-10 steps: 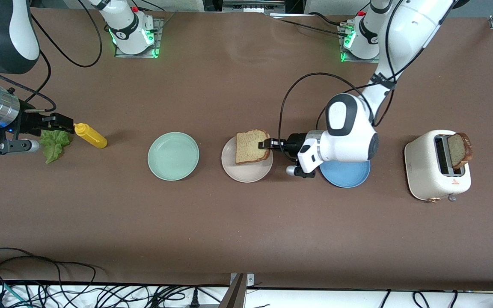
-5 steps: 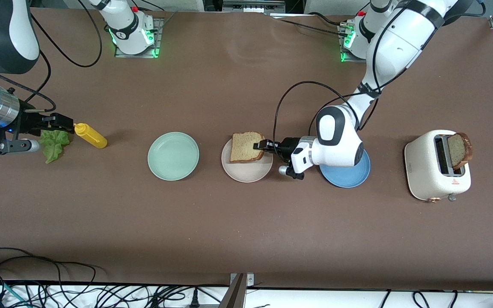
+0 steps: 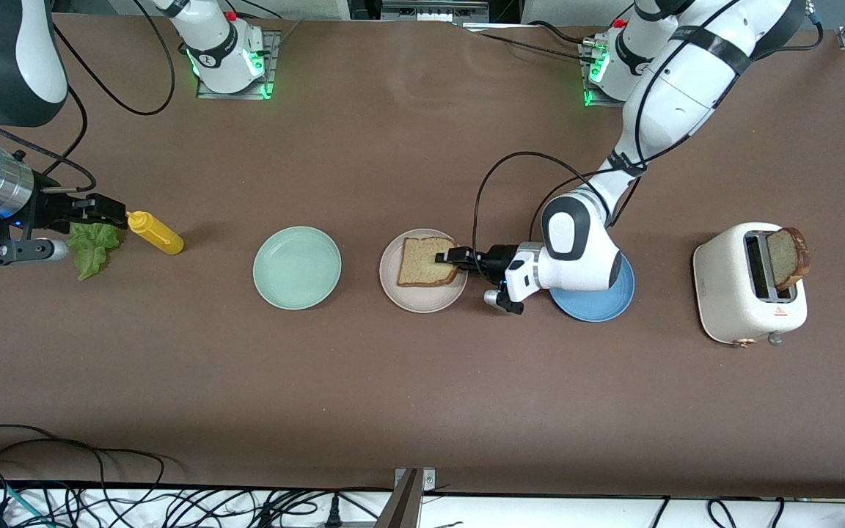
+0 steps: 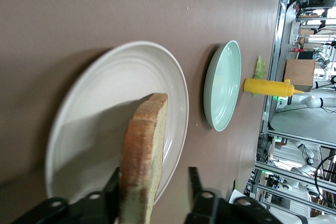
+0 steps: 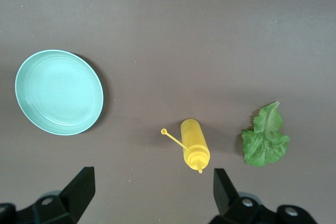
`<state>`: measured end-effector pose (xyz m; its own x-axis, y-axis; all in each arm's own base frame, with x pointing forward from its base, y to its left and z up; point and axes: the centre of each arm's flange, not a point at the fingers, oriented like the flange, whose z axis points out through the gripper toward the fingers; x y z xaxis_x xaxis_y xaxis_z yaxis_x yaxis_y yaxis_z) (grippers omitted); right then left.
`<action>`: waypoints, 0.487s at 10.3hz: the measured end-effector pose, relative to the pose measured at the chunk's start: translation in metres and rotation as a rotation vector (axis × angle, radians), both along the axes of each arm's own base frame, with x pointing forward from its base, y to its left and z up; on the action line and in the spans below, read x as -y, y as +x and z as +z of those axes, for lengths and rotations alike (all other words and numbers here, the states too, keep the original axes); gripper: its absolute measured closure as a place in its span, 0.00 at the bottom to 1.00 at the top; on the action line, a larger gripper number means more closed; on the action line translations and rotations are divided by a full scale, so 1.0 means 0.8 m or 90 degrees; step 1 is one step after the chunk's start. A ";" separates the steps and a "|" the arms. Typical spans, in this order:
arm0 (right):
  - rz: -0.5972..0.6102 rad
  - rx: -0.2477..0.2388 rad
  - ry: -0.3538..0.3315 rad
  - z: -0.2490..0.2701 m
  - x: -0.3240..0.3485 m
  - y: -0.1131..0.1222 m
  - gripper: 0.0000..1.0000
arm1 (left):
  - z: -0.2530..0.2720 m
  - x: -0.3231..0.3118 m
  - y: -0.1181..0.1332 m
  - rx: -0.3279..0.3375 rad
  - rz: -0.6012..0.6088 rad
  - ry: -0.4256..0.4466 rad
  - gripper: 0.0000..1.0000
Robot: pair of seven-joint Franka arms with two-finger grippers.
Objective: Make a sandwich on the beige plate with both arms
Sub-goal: 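Lower the bread onto the beige plate and open the left gripper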
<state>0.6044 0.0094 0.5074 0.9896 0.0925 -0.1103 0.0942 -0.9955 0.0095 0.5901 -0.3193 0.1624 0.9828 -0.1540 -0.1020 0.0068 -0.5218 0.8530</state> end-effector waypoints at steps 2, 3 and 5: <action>0.000 0.000 0.000 0.000 0.000 0.000 0.00 | 0.010 -0.025 0.020 0.030 0.009 0.009 0.14; 0.000 0.000 0.000 0.000 0.000 0.000 0.00 | 0.024 -0.038 0.030 0.050 0.009 0.017 0.01; 0.000 0.000 0.000 0.000 0.000 0.000 0.00 | 0.065 -0.059 0.044 0.094 -0.003 0.043 0.00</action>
<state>0.6044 0.0095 0.5074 0.9896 0.0926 -0.1103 0.0942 -0.9955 0.0095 0.6254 -0.2725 0.2141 0.9870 -0.1570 0.0338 -0.1195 -0.5773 0.8078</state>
